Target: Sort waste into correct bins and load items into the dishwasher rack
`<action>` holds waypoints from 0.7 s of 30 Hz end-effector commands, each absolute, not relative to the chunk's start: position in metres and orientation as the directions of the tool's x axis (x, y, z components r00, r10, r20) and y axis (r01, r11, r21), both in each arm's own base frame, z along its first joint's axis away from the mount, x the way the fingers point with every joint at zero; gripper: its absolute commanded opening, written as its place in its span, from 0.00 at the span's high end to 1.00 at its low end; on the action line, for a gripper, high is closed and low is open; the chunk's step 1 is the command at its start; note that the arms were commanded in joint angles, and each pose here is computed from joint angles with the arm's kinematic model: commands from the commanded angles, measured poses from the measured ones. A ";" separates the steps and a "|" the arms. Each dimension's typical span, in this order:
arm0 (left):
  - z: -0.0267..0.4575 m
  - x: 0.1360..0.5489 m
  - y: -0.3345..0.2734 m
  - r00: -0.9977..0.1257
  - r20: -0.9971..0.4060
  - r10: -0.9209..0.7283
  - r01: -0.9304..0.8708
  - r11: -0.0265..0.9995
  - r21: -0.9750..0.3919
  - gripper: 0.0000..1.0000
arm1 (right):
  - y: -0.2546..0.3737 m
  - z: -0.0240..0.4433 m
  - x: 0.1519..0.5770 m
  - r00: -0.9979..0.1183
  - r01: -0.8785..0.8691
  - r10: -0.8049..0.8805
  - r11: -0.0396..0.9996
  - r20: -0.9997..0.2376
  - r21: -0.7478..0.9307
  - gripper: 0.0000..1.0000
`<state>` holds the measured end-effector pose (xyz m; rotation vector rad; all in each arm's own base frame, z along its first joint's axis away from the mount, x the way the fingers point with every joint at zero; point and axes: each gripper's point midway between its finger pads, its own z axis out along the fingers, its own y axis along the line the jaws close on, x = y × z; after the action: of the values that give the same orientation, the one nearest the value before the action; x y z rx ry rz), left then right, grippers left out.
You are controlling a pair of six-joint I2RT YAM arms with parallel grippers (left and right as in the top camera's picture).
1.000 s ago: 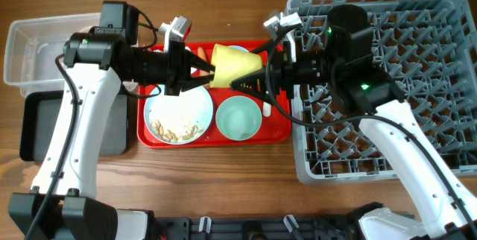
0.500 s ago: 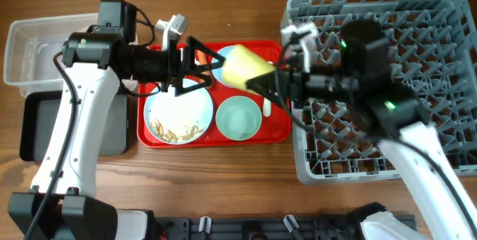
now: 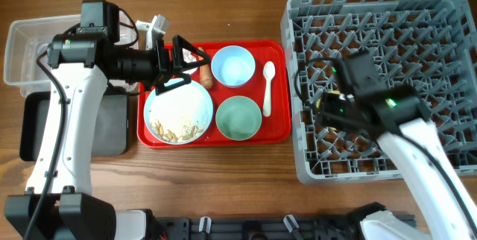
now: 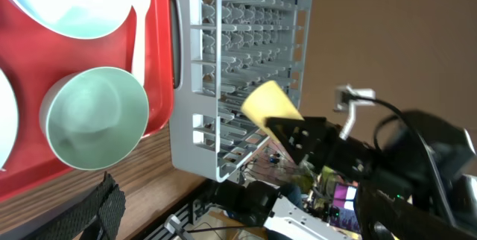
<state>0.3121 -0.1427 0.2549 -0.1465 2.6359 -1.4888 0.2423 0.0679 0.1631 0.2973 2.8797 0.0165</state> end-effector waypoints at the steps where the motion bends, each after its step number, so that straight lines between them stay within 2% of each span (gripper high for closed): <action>1: 0.255 0.314 -0.140 -0.988 -0.071 -0.139 -0.014 0.532 -0.846 0.00 | 0.081 0.137 0.256 -0.972 0.160 0.164 0.986 -0.168 0.037 0.18; 3: 0.255 0.313 -0.139 -0.988 -0.069 -0.140 -0.016 0.532 -0.846 0.00 | 0.090 0.130 0.254 -0.981 0.146 0.154 0.987 -0.119 0.070 0.10; 5: 0.254 0.311 -0.139 -0.988 -0.058 -0.140 -0.025 0.532 -0.846 0.00 | 0.093 0.132 0.253 -0.984 0.128 0.138 0.988 -0.112 0.088 0.09; 8: 0.255 0.310 -0.138 -0.988 -0.059 -0.143 -0.027 0.537 -0.843 0.00 | 0.105 0.169 0.272 -0.969 0.034 0.068 0.989 -0.237 0.144 0.10; 10: 0.262 0.310 -0.132 -0.983 -0.092 -0.162 -0.012 0.549 -0.836 0.00 | 0.135 0.206 0.283 -0.933 -0.127 -0.035 0.964 -0.359 0.235 0.16; 11: 0.265 0.312 -0.125 -0.976 -0.121 -0.181 -0.005 0.576 -0.817 0.00 | 0.156 0.221 0.285 -0.906 -0.213 -0.080 0.934 -0.415 0.285 0.19; 13: 0.272 0.314 -0.090 -0.935 -0.186 -0.303 -0.084 0.698 -0.711 0.00 | 0.189 0.230 0.283 -0.876 -0.309 -0.133 0.893 -0.463 0.328 0.23; 14: 0.280 0.313 -0.064 -0.886 -0.246 -0.393 -0.163 0.761 -0.628 0.00 | 0.196 0.222 0.281 -0.886 -0.297 -0.138 0.902 -0.442 0.314 0.25; 17: 0.308 0.294 -0.004 -0.716 -0.433 -0.548 -0.343 0.816 -0.465 0.00 | 0.198 0.175 0.278 -0.942 -0.172 -0.099 0.963 -0.322 0.208 0.29; 21: 0.347 0.253 0.050 -0.503 -0.654 -0.565 -0.496 0.808 -0.318 0.00 | 0.203 0.103 0.281 -0.984 -0.119 -0.101 0.986 -0.144 0.118 0.35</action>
<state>0.2787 -0.0088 0.3238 -0.5808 2.3780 -0.4984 0.2775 0.2089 0.1584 -0.2561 2.8510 0.3484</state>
